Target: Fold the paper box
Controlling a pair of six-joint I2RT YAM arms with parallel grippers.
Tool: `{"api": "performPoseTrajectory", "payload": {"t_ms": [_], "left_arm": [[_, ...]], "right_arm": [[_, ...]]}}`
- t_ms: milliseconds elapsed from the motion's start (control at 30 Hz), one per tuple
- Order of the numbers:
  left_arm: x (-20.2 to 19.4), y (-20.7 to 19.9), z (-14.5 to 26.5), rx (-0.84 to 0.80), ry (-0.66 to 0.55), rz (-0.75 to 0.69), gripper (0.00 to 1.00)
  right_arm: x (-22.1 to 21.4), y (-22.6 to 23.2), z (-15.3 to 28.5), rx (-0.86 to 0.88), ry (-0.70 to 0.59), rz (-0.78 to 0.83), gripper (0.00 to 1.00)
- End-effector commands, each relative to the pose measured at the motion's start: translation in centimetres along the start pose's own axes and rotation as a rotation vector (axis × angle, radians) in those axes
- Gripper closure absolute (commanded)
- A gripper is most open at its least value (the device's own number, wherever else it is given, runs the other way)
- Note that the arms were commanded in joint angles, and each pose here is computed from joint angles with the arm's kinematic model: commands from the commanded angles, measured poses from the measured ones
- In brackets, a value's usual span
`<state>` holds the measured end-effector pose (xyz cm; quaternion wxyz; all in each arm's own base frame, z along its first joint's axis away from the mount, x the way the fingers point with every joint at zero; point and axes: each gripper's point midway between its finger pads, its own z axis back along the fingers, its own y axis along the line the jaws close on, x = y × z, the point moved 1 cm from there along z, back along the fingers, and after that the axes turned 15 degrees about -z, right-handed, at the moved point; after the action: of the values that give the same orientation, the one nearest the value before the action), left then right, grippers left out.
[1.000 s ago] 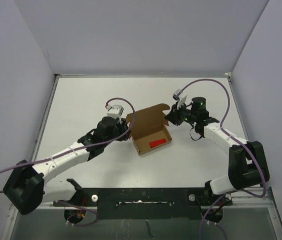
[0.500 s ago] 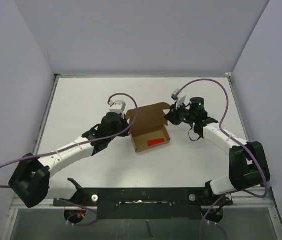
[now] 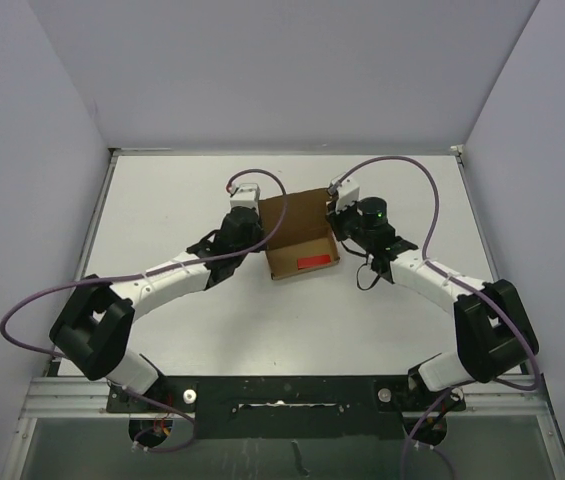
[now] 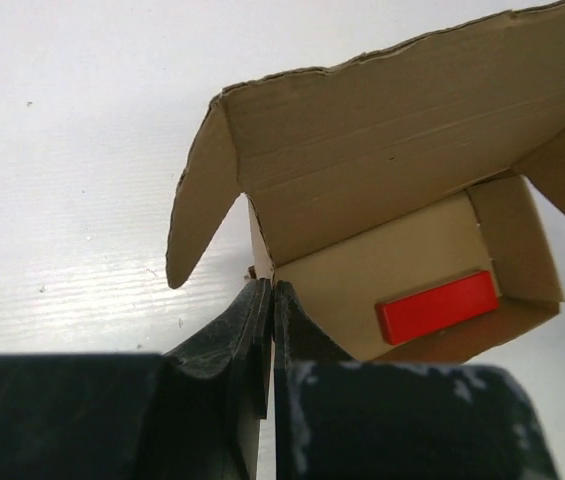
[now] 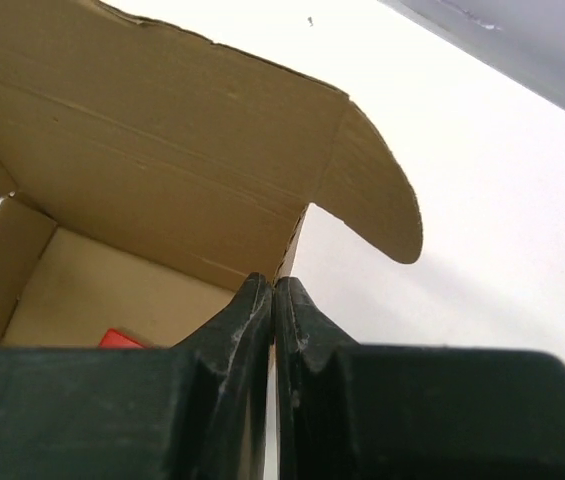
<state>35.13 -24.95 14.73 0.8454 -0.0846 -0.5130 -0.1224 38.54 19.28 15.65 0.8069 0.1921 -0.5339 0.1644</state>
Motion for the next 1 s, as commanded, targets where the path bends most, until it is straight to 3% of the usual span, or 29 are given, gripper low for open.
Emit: {"api": "performPoseTrajectory", "payload": {"t_ms": [0,233,533,967], "left_arm": [[3.7,-0.4,-1.4,-0.025,-0.136,0.031,1.0],[3.1,-0.3,-2.7,-0.045,-0.139,0.056,1.0],[1.5,-0.7,-2.4,-0.058,-0.133,0.069,1.0],[-1.3,-0.7,-1.3,-0.08,-0.012,0.062,1.0]], "right_arm": [[5.2,1.1,-1.0,0.014,-0.197,0.033,1.0],[3.2,0.8,-2.3,0.029,-0.213,0.053,1.0],[0.5,-0.1,-2.3,0.045,-0.131,-0.079,0.98],[-2.0,0.5,-2.1,0.047,-0.058,-0.164,0.97]]}}
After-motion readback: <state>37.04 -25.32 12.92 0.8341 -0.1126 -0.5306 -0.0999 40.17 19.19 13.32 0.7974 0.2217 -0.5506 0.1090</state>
